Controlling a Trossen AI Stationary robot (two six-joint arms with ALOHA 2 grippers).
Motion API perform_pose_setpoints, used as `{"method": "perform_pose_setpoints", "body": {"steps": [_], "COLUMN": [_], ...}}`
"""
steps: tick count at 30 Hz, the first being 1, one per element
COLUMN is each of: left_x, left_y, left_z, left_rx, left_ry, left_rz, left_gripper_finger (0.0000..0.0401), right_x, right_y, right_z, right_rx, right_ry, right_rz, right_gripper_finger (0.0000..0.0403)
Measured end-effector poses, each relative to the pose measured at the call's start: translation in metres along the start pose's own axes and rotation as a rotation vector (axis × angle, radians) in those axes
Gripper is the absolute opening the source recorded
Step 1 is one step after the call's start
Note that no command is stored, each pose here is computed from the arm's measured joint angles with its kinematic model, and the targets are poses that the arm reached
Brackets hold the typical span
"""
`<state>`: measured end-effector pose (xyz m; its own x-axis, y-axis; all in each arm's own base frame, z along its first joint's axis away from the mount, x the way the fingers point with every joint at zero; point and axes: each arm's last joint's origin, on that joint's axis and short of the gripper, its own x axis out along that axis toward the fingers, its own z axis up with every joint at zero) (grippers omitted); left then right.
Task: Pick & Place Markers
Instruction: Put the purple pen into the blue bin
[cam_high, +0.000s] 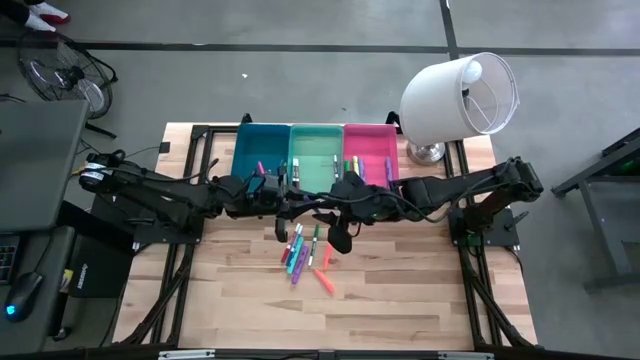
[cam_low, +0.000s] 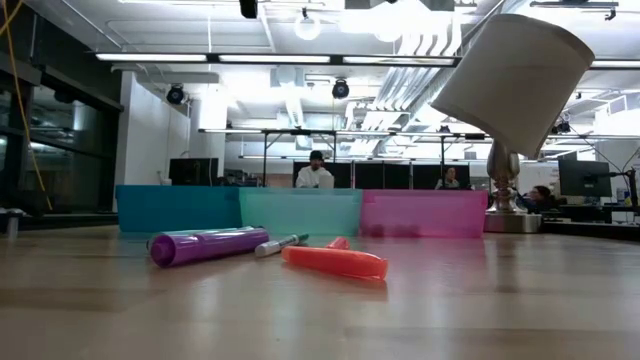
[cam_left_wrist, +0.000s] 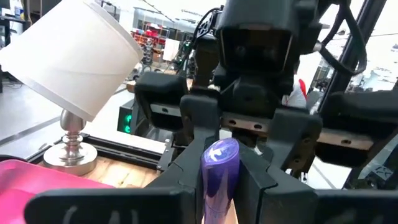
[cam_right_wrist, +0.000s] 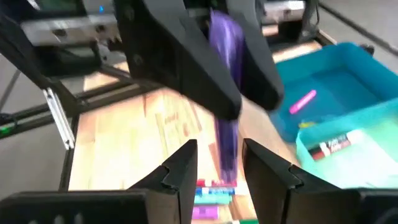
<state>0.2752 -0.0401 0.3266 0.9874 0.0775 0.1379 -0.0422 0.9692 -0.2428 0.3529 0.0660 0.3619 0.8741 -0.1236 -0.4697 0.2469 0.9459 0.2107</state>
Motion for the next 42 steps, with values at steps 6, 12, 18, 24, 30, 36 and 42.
{"method": "perform_pose_setpoints", "body": {"steps": [6, 12, 18, 24, 30, 36, 42], "left_x": [0.0, 0.001, -0.003, -0.015, -0.032, -0.054, -0.072], "left_y": [0.001, 0.01, 0.029, 0.063, 0.113, 0.168, 0.214], "left_z": [0.0, 0.0, 0.007, 0.014, 0.011, 0.001, -0.007], "left_rx": [0.032, 0.041, 0.056, 0.067, -0.018, -0.175, -0.335], "left_ry": [-0.009, 0.006, 0.031, 0.125, 0.268, 0.43, 0.517], "left_rz": [0.045, 0.103, 0.183, 0.343, 0.575, 0.8, 0.867], "left_gripper_finger": [0.0047, 0.0047, 0.0047, 0.0047, 0.0047, 0.0047, 0.0047], "right_x": [-0.001, -0.004, -0.011, -0.024, -0.025, -0.022, -0.02], "right_y": [-0.006, -0.014, -0.026, -0.044, -0.058, -0.077, -0.096], "right_z": [-0.011, -0.022, -0.037, -0.05, -0.049, -0.043, -0.038], "right_rx": [0.021, 0.045, 0.092, 0.158, 0.187, 0.23, 0.266], "right_ry": [0.096, 0.187, 0.279, 0.37, 0.402, 0.409, 0.449], "right_rz": [-0.086, -0.208, -0.416, -0.642, -0.716, -0.764, -0.787], "right_gripper_finger": [0.0134, 0.0172, 0.0202, 0.0209, 0.0209, 0.0209, 0.0209]}}
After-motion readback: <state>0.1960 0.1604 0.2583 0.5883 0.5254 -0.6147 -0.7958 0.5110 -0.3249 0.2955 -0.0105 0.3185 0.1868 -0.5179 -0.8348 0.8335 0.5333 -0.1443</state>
